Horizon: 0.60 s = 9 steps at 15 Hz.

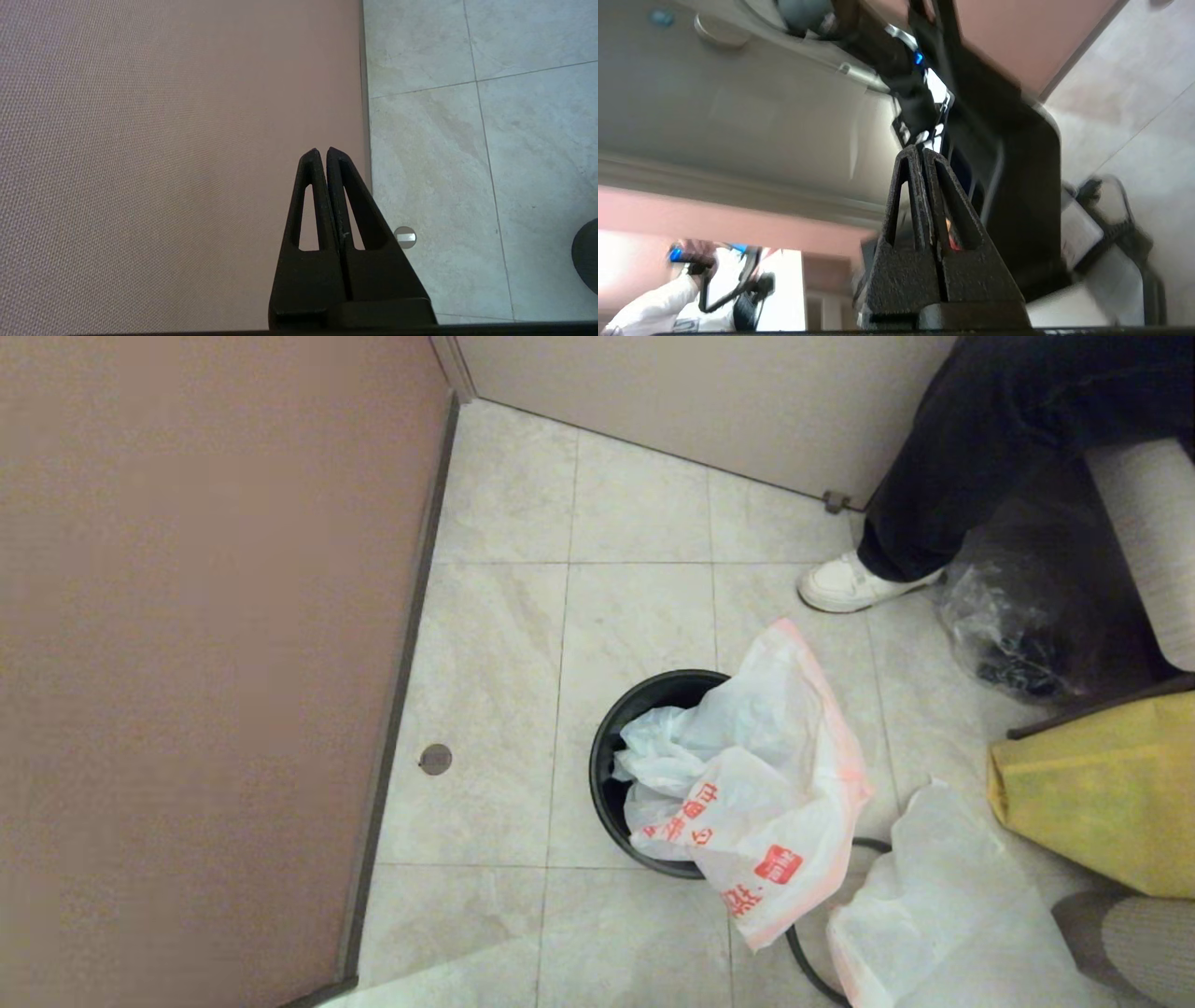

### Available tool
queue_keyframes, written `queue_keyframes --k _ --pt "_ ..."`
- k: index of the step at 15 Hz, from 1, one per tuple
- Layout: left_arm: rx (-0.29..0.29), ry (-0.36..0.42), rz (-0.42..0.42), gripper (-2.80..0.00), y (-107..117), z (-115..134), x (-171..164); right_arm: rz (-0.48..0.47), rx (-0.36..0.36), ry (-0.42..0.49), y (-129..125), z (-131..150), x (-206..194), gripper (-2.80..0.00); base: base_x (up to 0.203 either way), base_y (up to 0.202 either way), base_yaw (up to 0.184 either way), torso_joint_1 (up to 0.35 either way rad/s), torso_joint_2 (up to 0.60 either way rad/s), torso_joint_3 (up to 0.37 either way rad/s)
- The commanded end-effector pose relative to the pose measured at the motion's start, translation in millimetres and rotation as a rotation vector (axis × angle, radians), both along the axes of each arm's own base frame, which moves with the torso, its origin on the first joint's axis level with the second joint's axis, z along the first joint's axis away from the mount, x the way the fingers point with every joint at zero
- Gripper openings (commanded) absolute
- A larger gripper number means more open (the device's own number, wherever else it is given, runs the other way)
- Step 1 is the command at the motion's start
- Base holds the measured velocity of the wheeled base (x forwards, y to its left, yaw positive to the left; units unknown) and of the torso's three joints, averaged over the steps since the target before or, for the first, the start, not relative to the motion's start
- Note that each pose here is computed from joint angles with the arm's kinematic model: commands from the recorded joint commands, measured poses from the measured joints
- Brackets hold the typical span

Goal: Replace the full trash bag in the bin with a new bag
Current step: Put the new garbage bag on the trash can

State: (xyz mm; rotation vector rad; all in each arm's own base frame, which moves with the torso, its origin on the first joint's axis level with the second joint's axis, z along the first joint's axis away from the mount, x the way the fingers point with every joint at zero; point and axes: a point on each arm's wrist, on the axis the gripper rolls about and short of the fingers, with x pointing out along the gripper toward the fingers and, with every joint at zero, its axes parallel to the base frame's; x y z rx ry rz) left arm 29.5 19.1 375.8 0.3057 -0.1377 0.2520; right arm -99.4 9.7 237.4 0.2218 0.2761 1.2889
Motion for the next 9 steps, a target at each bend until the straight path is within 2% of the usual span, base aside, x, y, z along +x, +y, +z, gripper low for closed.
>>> queue_keyframes --k 1,4,6,8,9 --pt "-0.006 0.003 -0.005 -2.80 0 -1 0 -0.080 -0.019 0.000 -7 -3 0 -2.80 0.000 0.000 0.000 0.000 0.00 0.000" --pt "-0.003 0.002 -0.005 -2.80 0 -1 0 -0.404 -0.011 -0.061 10 -18 -7 -2.80 0.000 0.000 0.000 0.000 0.00 0.000" --pt "-0.004 0.003 -0.005 -2.80 0 -1 0 -0.573 -0.037 -0.151 8 -58 -8 -2.80 0.000 0.000 0.000 0.000 0.00 0.000" --pt "-0.002 0.001 -0.005 -2.80 0 0 0 -0.815 -0.084 -0.196 2 -90 23 -2.80 0.000 0.000 0.000 0.000 0.00 0.000" --pt "-0.003 0.002 -0.005 -2.80 0 0 0 -0.871 -0.095 -0.240 0 -104 40 -2.80 0.000 0.000 0.000 0.000 0.00 0.000"
